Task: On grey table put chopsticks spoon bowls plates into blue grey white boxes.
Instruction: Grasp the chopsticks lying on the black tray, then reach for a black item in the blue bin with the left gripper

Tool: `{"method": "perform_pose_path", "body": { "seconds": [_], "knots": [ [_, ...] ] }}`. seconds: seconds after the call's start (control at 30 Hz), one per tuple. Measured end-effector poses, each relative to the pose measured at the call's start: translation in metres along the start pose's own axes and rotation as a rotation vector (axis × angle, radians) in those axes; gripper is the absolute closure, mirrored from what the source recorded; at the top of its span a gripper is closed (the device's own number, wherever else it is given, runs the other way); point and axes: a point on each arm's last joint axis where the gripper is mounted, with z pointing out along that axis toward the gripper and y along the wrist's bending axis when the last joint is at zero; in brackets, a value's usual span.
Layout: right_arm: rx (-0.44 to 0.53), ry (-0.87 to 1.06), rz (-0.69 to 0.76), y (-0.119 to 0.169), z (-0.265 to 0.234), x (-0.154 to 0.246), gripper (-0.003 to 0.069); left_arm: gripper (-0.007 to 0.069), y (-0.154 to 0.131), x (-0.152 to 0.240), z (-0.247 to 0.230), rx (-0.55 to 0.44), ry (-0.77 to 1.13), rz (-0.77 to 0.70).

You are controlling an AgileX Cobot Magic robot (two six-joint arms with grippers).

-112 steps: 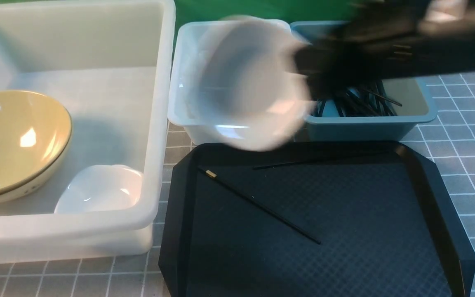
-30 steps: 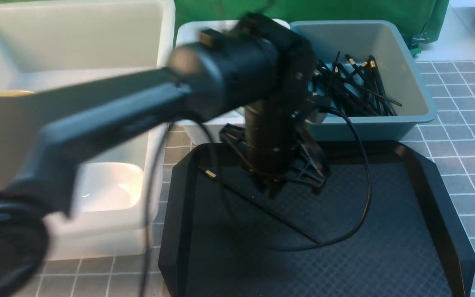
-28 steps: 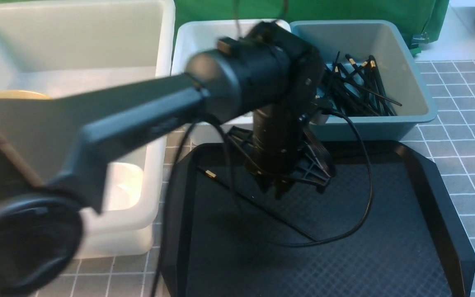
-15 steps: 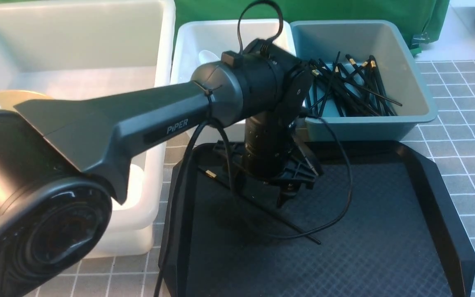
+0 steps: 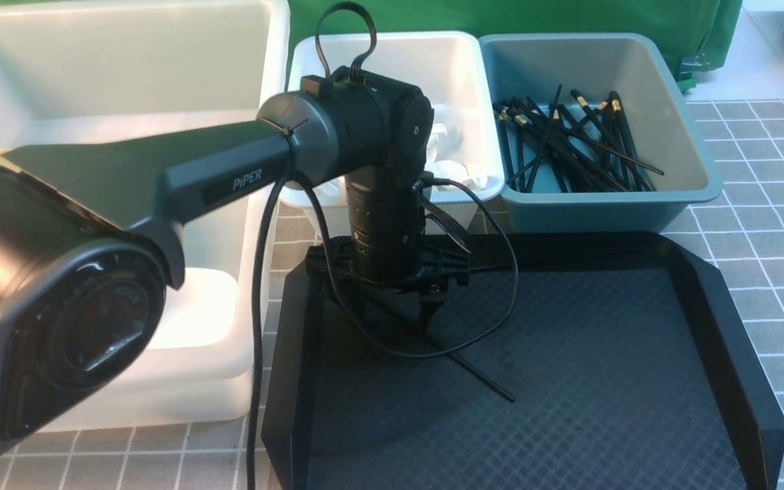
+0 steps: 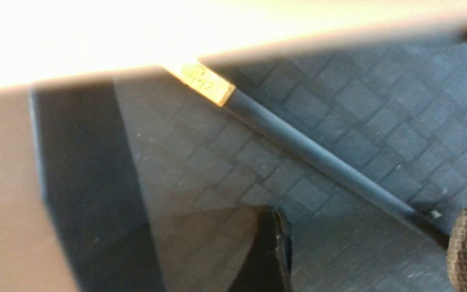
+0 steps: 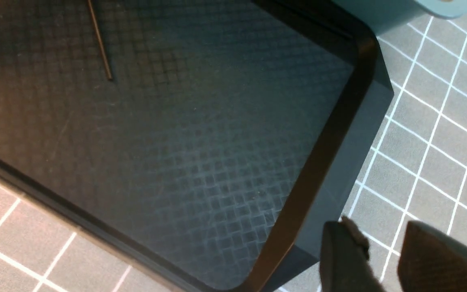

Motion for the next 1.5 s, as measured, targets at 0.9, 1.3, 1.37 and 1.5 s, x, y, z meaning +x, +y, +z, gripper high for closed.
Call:
{"method": "perform_pose_path", "body": {
  "seconds": [0.9,1.3,1.37,1.5],
  "knots": [
    [-0.010,-0.007,0.007,0.001,0.000,-0.001,0.0422,0.0615,-0.020,0.006,0.012,-0.031,-0.008,0.078],
    [-0.010,-0.007,0.008,0.001,0.000,-0.001,0.0422,0.0620,-0.029,0.019,-0.008,0.077,0.026,0.198],
    [-0.010,-0.007,0.008,0.001,0.000,-0.001,0.0422,0.0620,-0.029,0.021,-0.020,0.096,0.004,0.217],
    [-0.011,-0.013,0.008,0.001,0.000,-0.001,0.0422,0.0620,-0.029,0.024,-0.035,0.112,-0.024,0.244]
  ]
}}
